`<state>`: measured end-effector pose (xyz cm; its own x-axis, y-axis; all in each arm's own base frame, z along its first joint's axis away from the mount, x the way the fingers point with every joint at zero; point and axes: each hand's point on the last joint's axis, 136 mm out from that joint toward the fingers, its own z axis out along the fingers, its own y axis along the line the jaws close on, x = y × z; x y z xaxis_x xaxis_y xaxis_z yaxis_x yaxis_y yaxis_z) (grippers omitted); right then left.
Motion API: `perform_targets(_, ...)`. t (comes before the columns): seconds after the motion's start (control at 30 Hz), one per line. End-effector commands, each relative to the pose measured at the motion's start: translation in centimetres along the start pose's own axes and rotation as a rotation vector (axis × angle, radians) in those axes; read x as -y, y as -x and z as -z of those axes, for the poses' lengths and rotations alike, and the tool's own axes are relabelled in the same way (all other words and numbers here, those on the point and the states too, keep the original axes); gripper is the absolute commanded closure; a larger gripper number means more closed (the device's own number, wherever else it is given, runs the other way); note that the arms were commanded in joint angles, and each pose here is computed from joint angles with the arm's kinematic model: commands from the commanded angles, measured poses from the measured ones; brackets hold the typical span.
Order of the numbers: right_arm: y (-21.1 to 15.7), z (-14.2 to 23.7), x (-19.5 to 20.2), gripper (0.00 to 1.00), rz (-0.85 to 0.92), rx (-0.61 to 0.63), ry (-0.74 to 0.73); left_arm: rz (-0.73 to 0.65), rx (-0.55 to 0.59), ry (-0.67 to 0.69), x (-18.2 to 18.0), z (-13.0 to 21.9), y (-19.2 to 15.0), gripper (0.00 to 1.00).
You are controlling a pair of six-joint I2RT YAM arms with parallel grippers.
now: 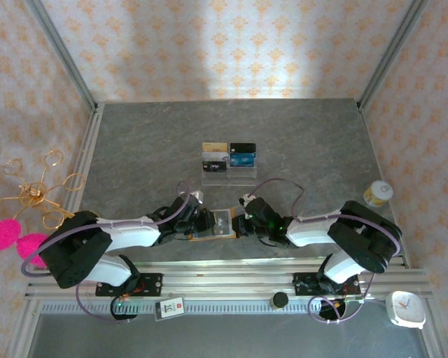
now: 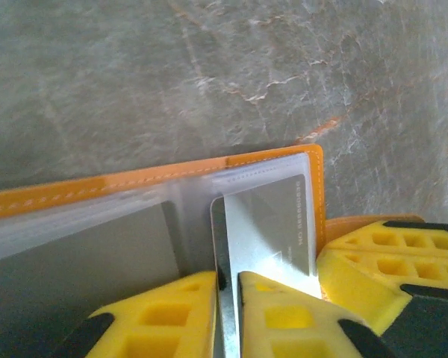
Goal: Take the credit cards out of the card holder
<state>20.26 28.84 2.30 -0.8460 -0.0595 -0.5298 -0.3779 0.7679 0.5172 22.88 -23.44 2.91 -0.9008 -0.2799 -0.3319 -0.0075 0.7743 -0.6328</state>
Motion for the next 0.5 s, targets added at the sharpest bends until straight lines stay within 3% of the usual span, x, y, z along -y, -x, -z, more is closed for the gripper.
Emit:
perform_targets(0.0, -3.7, 0.1, 2.3, 1.00, -0.024, -0.118, -0.067, 0.021, 0.004, -0.026, 0.1, 0.4, -0.2, 0.91)
perform_targets(0.1, -3.6, 0.2, 2.7, 1.00, -0.031, -0.112, -0.087, 0.009, 0.011, -0.020, 0.0, 0.7, 0.0, 1.00)
perform_targets(0.43, -3.7, 1.2, 4.4, 0.98, -0.041, -0.091, -0.177, -0.023, 0.061, -0.056, 0.1, 2.8, 1.1, 1.00)
perform_targets(0.47, -3.3, 1.3, 3.7, 0.95, -0.019, -0.078, -0.154, -0.048, 0.061, -0.064, 0.7, 2.9, 1.3, 0.95)
